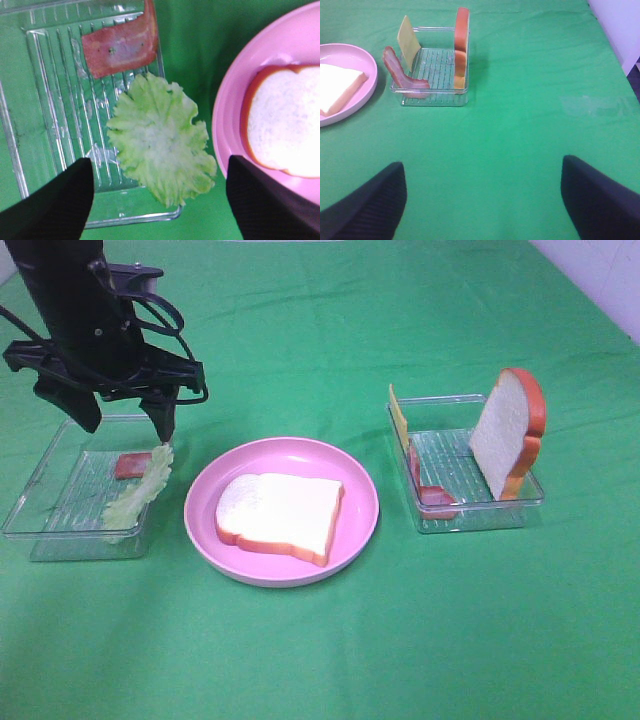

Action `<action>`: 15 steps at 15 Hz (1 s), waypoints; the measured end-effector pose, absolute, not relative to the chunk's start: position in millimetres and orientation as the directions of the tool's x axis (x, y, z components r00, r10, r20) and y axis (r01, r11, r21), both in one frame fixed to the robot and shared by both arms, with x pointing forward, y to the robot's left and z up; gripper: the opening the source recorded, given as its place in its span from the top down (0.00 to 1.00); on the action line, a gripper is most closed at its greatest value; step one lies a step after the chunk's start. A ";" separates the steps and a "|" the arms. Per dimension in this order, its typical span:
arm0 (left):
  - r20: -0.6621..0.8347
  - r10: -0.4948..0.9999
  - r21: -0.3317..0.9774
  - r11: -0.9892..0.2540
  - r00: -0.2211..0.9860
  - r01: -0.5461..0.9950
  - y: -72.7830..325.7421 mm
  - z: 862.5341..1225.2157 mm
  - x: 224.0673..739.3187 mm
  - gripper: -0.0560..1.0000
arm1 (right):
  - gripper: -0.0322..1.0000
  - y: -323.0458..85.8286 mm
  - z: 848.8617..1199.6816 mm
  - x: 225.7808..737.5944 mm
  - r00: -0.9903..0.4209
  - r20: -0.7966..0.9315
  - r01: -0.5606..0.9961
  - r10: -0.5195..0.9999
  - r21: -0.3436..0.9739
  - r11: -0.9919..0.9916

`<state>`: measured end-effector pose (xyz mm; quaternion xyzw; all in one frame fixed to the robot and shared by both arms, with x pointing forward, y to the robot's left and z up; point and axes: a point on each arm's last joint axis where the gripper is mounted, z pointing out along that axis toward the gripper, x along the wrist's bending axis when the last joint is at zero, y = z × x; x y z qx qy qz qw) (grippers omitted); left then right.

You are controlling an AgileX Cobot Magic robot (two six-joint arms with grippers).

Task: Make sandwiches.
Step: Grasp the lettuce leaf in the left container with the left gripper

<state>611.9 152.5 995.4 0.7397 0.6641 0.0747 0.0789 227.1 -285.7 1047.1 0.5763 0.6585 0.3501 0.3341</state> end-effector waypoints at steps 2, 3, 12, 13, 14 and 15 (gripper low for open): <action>-0.017 0.991 0.182 -0.125 0.130 0.975 146.8 990.6 609.2 0.28 | 0.20 -285.7 1047.1 227.1 -0.112 -0.036 0.525 0.993 0.846 0.090; -0.015 0.991 0.156 -0.132 0.136 0.979 145.0 985.5 608.3 0.28 | 0.20 -285.7 1047.1 227.1 -0.112 -0.036 0.525 0.993 0.846 0.090; 0.012 0.989 0.053 -0.149 0.148 0.987 138.9 943.4 612.9 0.38 | 0.20 -285.7 1047.1 227.1 -0.113 -0.036 0.525 0.993 0.846 0.090; 0.011 0.989 0.058 -0.149 0.148 0.987 138.7 943.5 613.3 0.44 | 0.20 -285.7 1047.1 227.1 -0.113 -0.036 0.525 0.993 0.846 0.090; 0.010 0.989 0.063 -0.149 0.148 0.987 138.5 943.5 613.7 0.49 | 0.20 -285.7 1047.1 227.1 -0.113 -0.036 0.525 0.993 0.846 0.090; 0.009 0.989 0.067 -0.149 0.148 0.987 138.3 943.5 614.0 0.55 | 0.20 -285.7 1047.1 227.1 -0.113 -0.036 0.525 0.993 0.846 0.090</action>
